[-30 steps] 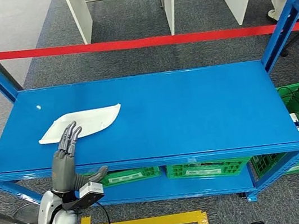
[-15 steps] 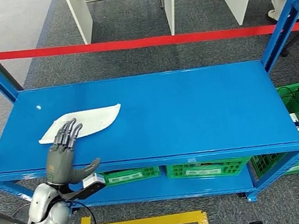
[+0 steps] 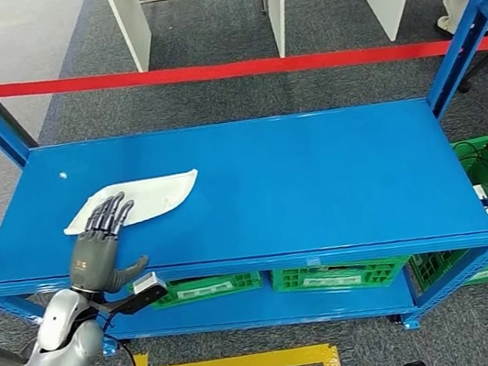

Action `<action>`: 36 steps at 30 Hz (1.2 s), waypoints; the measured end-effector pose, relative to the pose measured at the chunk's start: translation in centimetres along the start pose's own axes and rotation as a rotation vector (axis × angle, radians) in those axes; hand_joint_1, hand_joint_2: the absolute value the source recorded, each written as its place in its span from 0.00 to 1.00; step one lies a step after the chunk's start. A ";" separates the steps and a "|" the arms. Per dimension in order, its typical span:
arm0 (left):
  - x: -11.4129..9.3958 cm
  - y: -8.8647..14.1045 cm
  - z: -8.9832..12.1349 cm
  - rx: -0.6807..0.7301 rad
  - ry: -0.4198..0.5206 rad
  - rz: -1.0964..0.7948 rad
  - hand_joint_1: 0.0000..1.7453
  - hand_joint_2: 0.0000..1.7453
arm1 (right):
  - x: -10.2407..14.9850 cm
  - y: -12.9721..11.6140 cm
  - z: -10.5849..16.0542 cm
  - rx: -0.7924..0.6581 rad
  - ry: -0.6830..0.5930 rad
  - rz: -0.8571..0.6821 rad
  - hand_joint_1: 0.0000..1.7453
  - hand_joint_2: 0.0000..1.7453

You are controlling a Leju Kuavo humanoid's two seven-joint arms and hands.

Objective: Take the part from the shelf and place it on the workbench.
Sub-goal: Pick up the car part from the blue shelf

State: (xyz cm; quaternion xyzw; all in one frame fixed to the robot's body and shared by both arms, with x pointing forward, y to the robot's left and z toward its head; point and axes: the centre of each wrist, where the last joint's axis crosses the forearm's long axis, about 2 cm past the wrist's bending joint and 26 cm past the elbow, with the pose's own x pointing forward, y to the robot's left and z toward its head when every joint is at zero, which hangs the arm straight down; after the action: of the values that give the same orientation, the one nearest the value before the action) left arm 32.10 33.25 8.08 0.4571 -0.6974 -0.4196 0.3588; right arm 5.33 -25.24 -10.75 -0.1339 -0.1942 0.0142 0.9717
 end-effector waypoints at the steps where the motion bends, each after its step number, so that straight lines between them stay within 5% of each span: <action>1: -0.1 0.0 -0.3 -0.007 0.003 -0.004 0.00 1.00 | 0.0 0.0 0.0 0.001 0.001 0.002 0.00 1.00; 20: -0.2 0.1 -5.7 -0.002 0.041 -0.045 0.00 1.00 | 0.2 0.0 0.0 0.017 -0.004 0.027 0.00 1.00; 36: -0.6 -0.2 -6.5 -0.080 0.059 -0.073 0.00 1.00 | 0.2 0.0 0.0 0.019 -0.004 0.030 0.00 1.00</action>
State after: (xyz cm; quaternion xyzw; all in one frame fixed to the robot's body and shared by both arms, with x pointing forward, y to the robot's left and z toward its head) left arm 38.05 32.11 10.38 0.4798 -0.6521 -0.4463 0.3813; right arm 5.48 -25.19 -10.73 -0.1277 -0.1939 0.0309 0.9722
